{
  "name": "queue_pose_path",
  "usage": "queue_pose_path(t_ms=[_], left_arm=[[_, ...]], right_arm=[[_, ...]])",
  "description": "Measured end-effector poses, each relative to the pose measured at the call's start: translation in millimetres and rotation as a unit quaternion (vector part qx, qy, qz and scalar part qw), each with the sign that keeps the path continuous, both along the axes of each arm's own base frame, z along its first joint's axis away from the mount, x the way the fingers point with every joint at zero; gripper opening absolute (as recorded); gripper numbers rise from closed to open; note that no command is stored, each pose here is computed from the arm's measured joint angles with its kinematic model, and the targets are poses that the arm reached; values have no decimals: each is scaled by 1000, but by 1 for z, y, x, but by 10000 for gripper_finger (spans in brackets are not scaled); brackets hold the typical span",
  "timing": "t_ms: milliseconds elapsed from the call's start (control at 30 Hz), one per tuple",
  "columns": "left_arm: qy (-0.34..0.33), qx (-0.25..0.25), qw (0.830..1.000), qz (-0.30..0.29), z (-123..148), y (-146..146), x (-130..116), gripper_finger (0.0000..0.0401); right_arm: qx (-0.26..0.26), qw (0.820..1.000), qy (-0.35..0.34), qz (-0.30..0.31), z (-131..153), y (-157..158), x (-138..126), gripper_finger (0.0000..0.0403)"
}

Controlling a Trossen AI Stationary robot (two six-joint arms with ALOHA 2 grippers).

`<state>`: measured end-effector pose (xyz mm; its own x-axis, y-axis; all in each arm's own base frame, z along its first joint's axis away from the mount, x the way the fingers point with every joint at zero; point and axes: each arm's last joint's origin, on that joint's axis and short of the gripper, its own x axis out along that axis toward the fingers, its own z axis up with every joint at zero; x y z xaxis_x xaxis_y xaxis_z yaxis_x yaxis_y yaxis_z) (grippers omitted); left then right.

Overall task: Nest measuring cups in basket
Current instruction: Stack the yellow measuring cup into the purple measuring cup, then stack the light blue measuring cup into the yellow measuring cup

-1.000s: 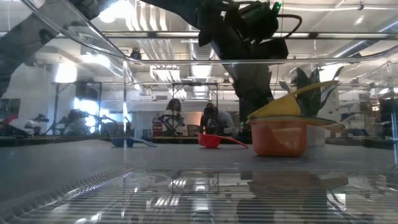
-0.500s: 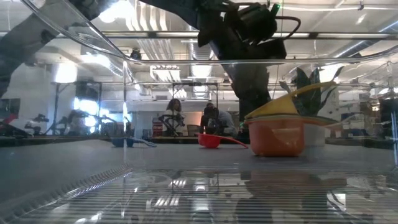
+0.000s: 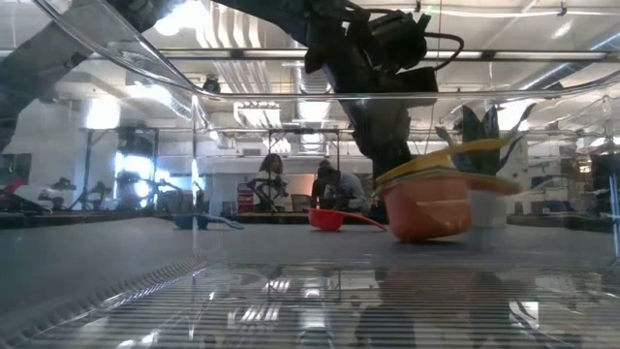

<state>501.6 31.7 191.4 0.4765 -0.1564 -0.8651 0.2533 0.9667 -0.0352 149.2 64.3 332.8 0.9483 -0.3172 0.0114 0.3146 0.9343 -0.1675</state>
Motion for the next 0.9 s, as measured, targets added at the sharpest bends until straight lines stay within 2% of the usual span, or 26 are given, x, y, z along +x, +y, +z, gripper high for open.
queue_pose_path(t_ms=[300,500,667,900], left_arm=[[8,-1,1000,-1,4,-1,-1,122],[-4,-7,1000,11,21,-2,2,161],[8,-8,1000,8,29,-4,-1,177],[-10,-3,1000,-1,50,3,-4,170]], right_arm=[[11,1000,14,0,-5,0,0,233],[9,1000,18,0,-5,0,0,233],[9,1000,18,0,-6,0,0,233],[8,1000,19,0,-6,0,0,233]])
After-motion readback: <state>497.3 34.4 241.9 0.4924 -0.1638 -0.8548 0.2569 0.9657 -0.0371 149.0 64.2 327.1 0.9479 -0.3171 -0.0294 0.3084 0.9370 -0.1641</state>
